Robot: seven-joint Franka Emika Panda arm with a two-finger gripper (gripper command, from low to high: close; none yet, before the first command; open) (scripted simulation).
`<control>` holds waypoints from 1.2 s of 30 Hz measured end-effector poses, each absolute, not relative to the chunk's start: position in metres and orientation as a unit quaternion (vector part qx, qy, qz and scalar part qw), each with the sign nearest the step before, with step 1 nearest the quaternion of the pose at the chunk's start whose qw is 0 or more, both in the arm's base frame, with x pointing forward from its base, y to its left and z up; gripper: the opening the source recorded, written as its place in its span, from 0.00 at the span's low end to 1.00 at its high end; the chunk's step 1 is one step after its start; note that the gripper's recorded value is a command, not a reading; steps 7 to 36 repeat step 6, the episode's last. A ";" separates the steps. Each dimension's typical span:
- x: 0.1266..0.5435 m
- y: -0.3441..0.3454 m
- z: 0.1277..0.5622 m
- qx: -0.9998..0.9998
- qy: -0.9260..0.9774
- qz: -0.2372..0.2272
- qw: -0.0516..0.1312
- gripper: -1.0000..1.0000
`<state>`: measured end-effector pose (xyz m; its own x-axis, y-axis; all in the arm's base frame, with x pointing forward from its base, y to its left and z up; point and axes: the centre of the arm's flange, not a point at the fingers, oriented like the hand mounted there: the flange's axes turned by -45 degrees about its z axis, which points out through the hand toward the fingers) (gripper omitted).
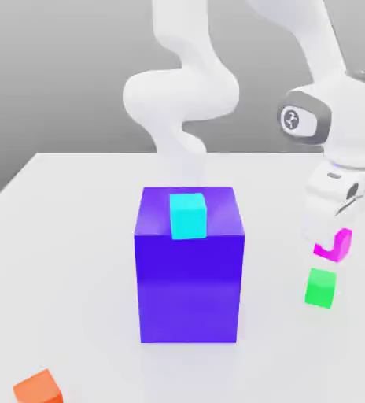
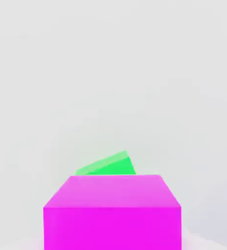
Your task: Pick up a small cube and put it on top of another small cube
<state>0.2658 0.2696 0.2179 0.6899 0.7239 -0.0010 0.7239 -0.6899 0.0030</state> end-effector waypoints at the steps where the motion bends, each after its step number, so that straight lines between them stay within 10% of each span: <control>1: 0.265 0.270 0.209 0.919 0.394 0.000 0.002 0.00; 3: 0.264 0.269 0.189 0.919 0.395 0.001 0.001 0.00; 4: 0.263 0.269 0.182 0.918 0.396 0.000 0.001 1.00; 36: 0.263 0.269 0.182 0.918 0.396 0.000 0.001 1.00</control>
